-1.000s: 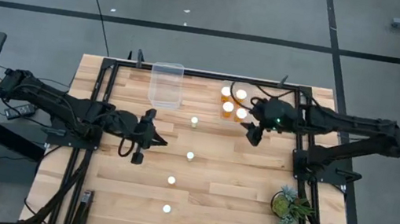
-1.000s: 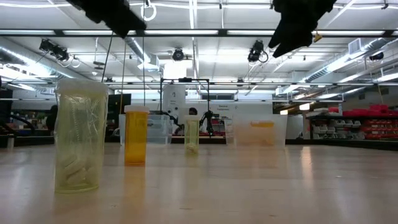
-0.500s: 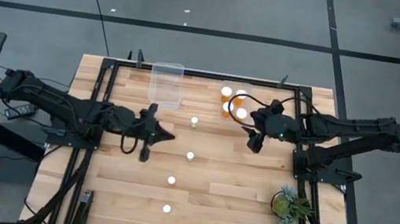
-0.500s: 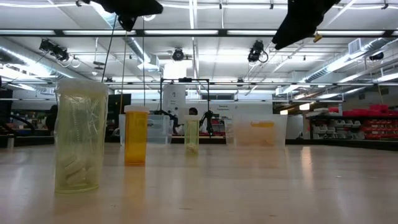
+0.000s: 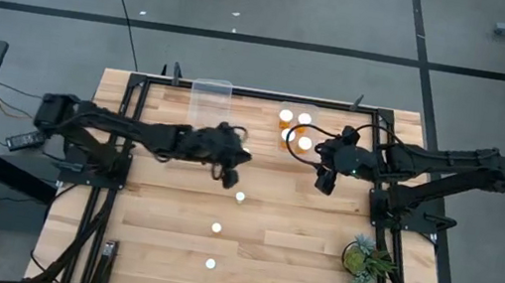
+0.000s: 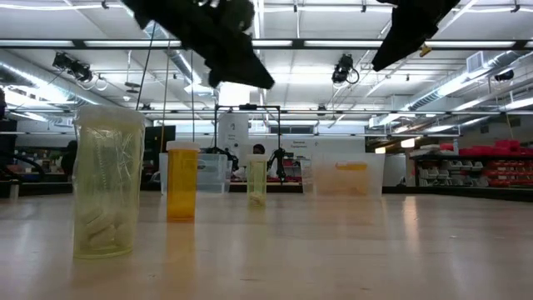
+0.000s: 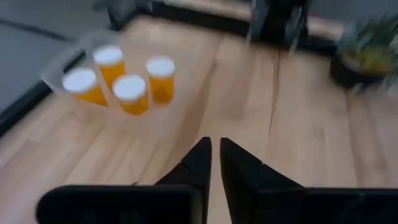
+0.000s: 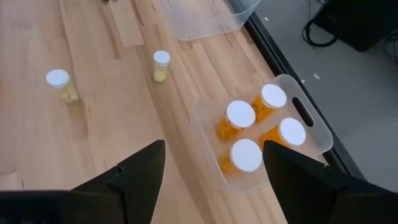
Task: Pick and place medicine bottles into bin by pill shape (circle, oval)
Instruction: Put the yellow pill bottle into the left transparent bin
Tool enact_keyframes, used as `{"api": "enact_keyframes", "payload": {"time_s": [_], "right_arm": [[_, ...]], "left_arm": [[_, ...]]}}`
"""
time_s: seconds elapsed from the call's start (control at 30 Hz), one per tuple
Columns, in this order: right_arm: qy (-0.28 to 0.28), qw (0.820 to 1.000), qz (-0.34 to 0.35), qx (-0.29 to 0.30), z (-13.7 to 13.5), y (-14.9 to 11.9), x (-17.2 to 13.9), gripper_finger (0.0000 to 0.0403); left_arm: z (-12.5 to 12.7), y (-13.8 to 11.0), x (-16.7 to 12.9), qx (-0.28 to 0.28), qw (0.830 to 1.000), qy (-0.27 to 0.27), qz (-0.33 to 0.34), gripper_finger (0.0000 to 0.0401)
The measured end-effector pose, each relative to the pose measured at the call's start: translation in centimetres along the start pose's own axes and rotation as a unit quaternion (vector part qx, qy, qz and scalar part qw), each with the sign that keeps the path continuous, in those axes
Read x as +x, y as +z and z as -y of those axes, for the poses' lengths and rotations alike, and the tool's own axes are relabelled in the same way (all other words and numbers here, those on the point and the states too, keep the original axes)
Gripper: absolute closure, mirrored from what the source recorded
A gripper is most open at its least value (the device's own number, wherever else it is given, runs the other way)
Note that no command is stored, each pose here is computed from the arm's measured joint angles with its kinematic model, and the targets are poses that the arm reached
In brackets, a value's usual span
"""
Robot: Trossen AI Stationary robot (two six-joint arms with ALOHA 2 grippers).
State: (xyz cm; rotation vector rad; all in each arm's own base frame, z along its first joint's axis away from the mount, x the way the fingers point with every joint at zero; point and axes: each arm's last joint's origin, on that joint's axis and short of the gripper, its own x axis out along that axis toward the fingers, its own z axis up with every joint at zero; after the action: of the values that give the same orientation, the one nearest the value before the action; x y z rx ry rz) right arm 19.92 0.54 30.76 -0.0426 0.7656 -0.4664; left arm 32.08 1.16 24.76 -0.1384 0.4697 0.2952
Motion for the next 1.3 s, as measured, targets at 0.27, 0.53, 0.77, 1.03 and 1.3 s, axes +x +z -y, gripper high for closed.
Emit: {"api": "enact_keyframes", "payload": {"time_s": [0.27,0.53,0.77,1.03,1.3], "right_arm": [[0.013,1.0,-0.007,-0.003,-0.1,-0.1,0.0,0.0125],[0.03,0.998,-0.037,-0.032,-0.7,-1.4,-1.3,0.0125],[0.041,0.999,0.004,-0.024,-0.2,-2.0,-3.7,0.0125],[0.052,0.998,0.04,-0.009,0.4,-2.3,-5.4,0.0125],[0.061,0.997,0.045,-0.004,0.0,-2.4,-5.6,0.0125]], "left_arm": [[0.5,2.8,4.6,0.014,0.989,0.056,-0.137,0.0286],[-2.1,3.5,8.2,-0.019,0.977,0.101,-0.184,0.0212],[-5.9,2.0,9.6,-0.096,0.955,0.145,-0.241,0.0158],[-5.8,0.8,9.8,-0.097,0.942,0.153,-0.284,0.0143],[-5.5,-0.8,10.8,-0.086,0.932,0.159,-0.313,0.0147]]}}
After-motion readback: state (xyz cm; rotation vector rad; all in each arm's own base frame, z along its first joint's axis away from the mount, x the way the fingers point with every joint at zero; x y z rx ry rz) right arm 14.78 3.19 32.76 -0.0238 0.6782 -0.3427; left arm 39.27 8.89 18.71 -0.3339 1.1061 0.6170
